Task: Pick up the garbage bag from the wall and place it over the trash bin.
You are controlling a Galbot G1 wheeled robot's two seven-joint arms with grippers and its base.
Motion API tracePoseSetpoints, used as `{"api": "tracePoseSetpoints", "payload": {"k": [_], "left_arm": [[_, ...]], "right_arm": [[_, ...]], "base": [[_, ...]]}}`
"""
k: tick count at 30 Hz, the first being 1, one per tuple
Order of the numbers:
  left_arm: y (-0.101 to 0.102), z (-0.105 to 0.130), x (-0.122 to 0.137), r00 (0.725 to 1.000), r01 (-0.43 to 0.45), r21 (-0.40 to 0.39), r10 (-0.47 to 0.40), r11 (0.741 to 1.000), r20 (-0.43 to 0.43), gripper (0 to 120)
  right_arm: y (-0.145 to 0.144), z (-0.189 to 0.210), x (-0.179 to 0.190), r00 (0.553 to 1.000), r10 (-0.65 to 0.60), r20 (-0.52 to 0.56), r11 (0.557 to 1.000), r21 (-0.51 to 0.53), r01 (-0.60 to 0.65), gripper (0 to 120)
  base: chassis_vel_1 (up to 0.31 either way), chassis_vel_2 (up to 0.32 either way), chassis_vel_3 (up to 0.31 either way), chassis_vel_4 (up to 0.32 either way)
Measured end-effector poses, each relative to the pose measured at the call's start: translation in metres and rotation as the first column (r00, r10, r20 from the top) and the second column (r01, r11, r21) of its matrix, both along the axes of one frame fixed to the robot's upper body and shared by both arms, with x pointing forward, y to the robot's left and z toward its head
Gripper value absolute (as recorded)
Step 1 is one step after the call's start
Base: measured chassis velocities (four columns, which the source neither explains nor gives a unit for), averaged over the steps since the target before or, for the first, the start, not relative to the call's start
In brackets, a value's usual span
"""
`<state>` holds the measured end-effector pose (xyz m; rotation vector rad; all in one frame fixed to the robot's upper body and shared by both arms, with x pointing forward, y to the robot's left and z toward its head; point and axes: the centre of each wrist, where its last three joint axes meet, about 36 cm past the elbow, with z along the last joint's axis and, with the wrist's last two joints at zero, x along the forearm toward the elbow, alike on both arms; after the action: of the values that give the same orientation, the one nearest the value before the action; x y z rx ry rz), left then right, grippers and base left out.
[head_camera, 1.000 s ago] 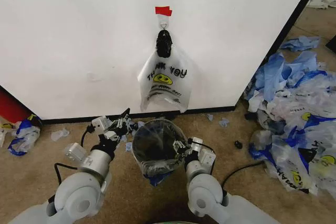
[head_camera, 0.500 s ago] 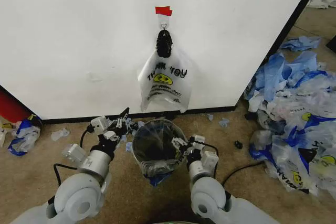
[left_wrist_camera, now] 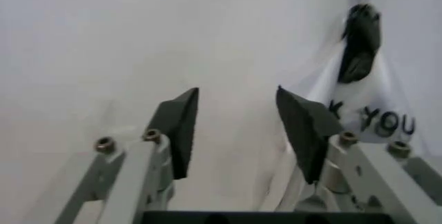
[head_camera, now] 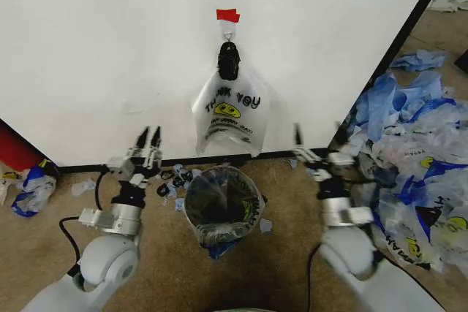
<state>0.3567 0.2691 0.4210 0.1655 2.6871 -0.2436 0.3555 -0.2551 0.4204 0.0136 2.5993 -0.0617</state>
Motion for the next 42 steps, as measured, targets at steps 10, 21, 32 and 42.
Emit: {"api": "tracePoseSetpoints", "payload": {"k": [10, 21, 32, 42], "left_arm": [[-0.03, -0.014, -0.017, 0.997, -0.073, -0.099, 0.071, 0.992, -0.021, 84], [-0.034, 0.003, -0.02, 0.997, -0.072, -0.143, 0.071, 0.987, -0.012, 100], [-0.035, 0.004, -0.022, 0.998, -0.066, -0.151, 0.064, 0.986, -0.019, 100], [-0.029, 0.001, -0.023, 0.998, -0.066, -0.123, 0.063, 0.99, -0.025, 100]], "right_arm": [[-0.043, -0.013, -0.053, 0.997, -0.081, 0.011, 0.995, 0.053, 0.08, 100], [-0.038, -0.009, -0.084, 0.994, -0.104, 0.014, 0.993, 0.058, 0.104, 100], [-0.031, -0.022, -0.087, 0.997, -0.075, -0.03, 0.997, 0.031, 0.076, 100], [-0.029, -0.022, -0.082, 0.998, -0.066, -0.018, 0.997, 0.036, 0.067, 100]], "base": [[0.0, 0.0, 0.0, 0.0], [0.0, 0.0, 0.0, 0.0], [0.0, 0.0, 0.0, 0.0], [0.0, 0.0, 0.0, 0.0]]}}
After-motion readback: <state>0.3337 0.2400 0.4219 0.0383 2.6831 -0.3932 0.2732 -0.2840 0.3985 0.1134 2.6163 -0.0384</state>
